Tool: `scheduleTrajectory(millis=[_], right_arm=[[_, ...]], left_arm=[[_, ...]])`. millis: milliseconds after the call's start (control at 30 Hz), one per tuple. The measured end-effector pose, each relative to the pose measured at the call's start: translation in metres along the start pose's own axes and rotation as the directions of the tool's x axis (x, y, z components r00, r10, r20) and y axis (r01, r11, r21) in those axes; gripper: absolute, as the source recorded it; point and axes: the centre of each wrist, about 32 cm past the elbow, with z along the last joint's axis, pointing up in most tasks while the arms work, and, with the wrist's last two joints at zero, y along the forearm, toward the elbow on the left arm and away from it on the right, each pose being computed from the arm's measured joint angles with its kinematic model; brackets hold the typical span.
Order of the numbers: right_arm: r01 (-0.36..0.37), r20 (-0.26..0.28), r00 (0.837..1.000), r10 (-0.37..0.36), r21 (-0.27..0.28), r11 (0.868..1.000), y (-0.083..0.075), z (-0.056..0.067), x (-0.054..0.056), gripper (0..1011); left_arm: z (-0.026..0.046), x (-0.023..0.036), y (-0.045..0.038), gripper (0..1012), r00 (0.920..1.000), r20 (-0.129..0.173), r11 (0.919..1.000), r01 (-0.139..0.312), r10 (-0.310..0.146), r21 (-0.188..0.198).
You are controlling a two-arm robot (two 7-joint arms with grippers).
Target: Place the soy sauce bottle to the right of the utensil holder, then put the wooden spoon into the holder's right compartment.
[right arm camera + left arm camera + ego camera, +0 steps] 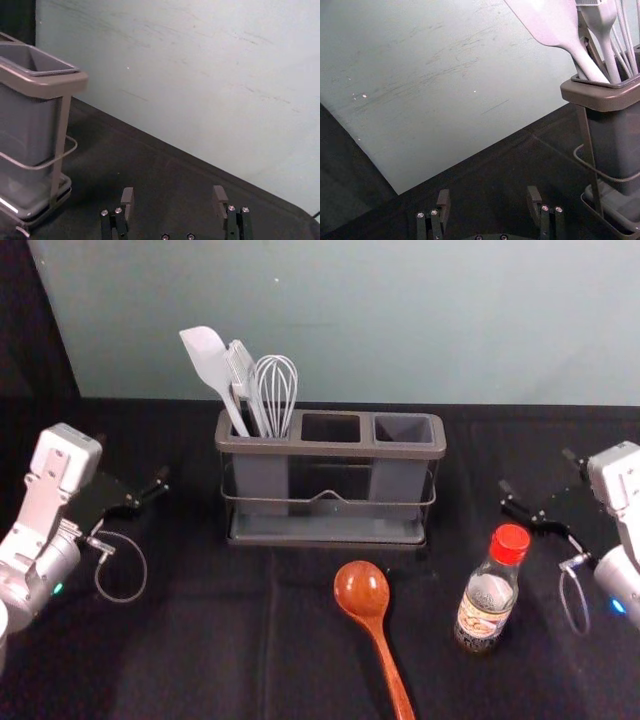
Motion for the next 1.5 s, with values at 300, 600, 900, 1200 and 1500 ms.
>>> scheduleTrajectory(millis=[300, 600, 900, 1200, 1500], right_arm=[[-0.010, 0.047, 0.999, 0.010, 0.007, 1.000, -0.033, 0.008, 0.006, 1003], [-0.078, 0.031, 0.997, 0.077, 0.027, 0.997, -0.077, 0.019, 0.024, 1003], [-0.166, -0.118, 0.977, 0.175, 0.083, 0.983, -0.119, 0.023, 0.042, 1003], [-0.283, -0.261, 0.916, 0.303, 0.113, 0.952, -0.146, 0.030, 0.048, 1002], [-0.358, -0.266, 0.884, 0.385, 0.145, 0.922, -0.140, 0.035, 0.032, 1003]], left_arm=[[0.0000, 0.0000, 0.0000, 1005, 1.0000, 0.000, 1.0000, 0.000, 0.000, 0.000], [0.0000, 0.0000, 0.0000, 1005, 1.0000, 0.000, 1.0000, 0.000, 0.000, 0.000], [0.0000, 0.0000, 0.0000, 1005, 1.0000, 0.000, 1.0000, 0.000, 0.000, 0.000], [0.0000, 0.0000, 0.0000, 1005, 1.0000, 0.000, 1.0000, 0.000, 0.000, 0.000], [0.0000, 0.0000, 0.0000, 1005, 1.0000, 0.000, 1.0000, 0.000, 0.000, 0.000]])
